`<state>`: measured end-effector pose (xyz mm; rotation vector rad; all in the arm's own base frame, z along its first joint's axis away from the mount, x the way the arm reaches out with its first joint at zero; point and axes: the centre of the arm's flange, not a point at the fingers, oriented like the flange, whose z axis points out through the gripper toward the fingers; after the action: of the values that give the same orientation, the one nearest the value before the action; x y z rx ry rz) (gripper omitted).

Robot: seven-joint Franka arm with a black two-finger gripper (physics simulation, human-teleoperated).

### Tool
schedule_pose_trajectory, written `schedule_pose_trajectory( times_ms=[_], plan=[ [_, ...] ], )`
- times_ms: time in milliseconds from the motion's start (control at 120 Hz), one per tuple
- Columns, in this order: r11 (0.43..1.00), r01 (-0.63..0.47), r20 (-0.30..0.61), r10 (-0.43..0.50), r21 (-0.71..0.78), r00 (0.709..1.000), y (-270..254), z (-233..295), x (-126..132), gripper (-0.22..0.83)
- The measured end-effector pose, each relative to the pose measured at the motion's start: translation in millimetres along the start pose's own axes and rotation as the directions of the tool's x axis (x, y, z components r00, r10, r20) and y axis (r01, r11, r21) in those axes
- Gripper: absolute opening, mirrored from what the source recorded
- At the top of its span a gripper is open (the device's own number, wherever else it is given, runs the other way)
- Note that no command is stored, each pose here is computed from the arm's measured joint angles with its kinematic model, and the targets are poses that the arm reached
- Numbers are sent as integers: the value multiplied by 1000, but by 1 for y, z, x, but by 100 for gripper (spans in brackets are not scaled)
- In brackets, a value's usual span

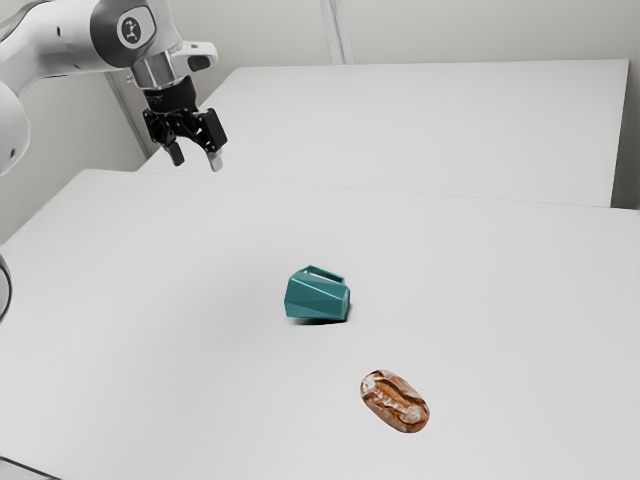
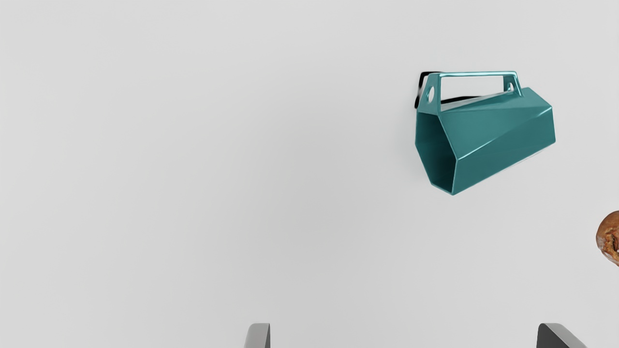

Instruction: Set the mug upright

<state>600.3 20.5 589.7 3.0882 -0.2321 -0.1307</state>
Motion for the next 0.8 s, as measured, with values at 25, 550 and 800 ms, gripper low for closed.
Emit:
schedule_pose_trajectory(
  times_ms=[25,550,800],
  plan=[
    [1000,0,0,0,0,1000,0,0,0,62],
    [994,-14,39,18,-110,999,17,24,-10,61],
    [933,105,60,-89,-344,994,5,99,-41,62]
  ],
)
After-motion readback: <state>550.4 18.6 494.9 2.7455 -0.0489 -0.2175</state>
